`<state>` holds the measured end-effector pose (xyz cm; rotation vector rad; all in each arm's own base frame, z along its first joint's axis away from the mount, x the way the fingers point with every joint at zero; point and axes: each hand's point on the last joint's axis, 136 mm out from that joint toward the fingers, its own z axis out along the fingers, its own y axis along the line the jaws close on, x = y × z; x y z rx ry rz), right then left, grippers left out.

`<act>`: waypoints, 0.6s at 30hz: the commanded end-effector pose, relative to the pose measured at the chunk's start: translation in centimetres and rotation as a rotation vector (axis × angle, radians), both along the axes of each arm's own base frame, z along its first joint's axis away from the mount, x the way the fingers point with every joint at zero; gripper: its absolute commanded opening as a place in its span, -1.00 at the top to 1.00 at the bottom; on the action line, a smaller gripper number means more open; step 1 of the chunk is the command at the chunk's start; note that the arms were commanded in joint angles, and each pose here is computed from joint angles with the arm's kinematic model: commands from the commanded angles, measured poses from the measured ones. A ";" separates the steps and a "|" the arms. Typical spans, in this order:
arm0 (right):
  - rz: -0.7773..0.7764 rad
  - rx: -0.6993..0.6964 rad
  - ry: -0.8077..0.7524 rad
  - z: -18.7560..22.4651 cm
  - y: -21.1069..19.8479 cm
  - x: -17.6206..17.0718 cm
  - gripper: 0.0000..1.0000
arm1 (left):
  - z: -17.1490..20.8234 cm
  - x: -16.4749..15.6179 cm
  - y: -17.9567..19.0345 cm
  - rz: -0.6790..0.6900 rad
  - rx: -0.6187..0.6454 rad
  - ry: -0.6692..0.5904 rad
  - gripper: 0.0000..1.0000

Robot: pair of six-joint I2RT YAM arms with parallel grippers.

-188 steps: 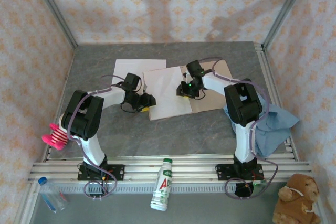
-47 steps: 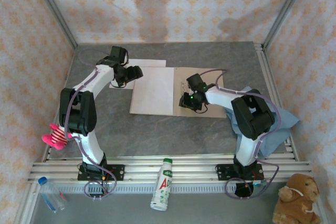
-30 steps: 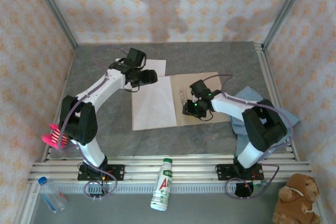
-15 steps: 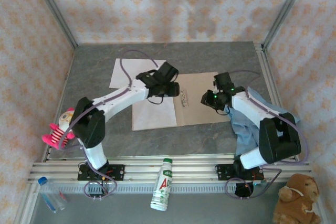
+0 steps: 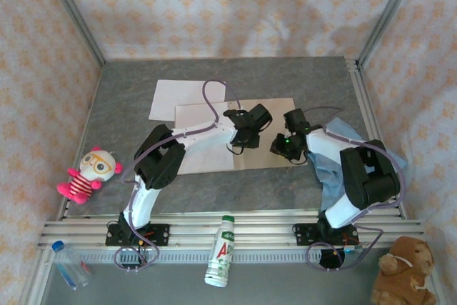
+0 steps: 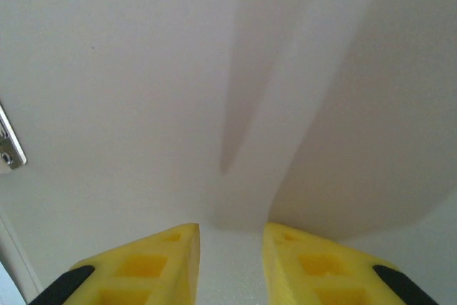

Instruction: Put the files into the folder

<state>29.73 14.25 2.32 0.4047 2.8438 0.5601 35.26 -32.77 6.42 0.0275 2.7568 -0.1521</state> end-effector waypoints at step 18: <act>0.003 -0.011 0.037 -0.5 0.5 -2.0 0.41 | -1.6 0.8 1.8 0.068 0.121 -0.008 0.63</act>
